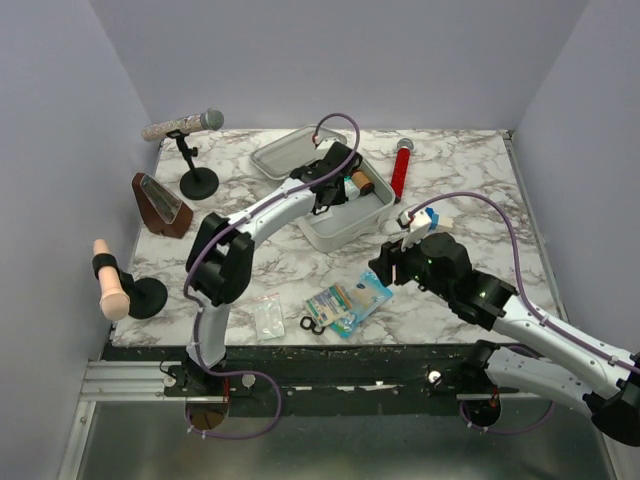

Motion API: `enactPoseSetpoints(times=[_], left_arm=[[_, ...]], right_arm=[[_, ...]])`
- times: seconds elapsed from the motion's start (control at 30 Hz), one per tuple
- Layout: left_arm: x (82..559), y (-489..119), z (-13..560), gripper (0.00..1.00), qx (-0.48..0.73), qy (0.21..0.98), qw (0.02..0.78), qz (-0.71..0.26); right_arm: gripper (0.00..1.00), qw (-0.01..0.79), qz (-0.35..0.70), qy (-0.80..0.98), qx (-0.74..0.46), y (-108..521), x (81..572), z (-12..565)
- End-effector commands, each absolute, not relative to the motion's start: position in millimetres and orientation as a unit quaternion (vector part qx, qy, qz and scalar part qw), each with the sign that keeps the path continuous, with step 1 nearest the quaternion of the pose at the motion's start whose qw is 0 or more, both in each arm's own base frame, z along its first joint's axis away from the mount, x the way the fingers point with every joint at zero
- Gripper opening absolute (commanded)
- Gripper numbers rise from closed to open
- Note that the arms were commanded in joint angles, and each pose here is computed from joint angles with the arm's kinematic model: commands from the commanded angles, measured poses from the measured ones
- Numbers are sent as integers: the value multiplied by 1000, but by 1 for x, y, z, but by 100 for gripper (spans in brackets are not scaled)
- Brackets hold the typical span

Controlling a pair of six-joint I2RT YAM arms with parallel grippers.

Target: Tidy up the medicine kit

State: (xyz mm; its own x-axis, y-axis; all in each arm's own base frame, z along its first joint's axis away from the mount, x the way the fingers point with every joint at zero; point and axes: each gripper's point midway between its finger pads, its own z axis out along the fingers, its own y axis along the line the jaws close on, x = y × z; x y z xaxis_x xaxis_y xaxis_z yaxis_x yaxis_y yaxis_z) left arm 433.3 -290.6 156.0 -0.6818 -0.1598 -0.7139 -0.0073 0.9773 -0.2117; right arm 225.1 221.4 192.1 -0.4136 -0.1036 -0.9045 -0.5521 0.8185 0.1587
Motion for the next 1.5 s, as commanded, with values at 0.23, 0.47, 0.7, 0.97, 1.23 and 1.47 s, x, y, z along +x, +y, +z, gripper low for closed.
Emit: enactPoseSetpoints(times=[0.23, 0.47, 0.7, 0.97, 1.23, 1.47], left_arm=[[467, -304, 97, 2, 0, 933, 358, -35], [482, -287, 72, 2, -20, 937, 349, -15], [486, -279, 75, 3, -23, 934, 356, -8], [477, -275, 97, 30, -28, 930, 365, -22], [433, -245, 214, 44, -66, 888, 447, -88], [336, -171, 199, 66, -122, 881, 449, -83]], right_arm=[[64, 508, 198, 814, -201, 213, 228, 196], [64, 507, 193, 816, -199, 211, 228, 194], [64, 507, 190, 817, -198, 210, 229, 193], [64, 512, 190, 815, -195, 210, 230, 198], [65, 501, 202, 817, -201, 218, 230, 195], [65, 459, 237, 824, -231, 240, 221, 175]])
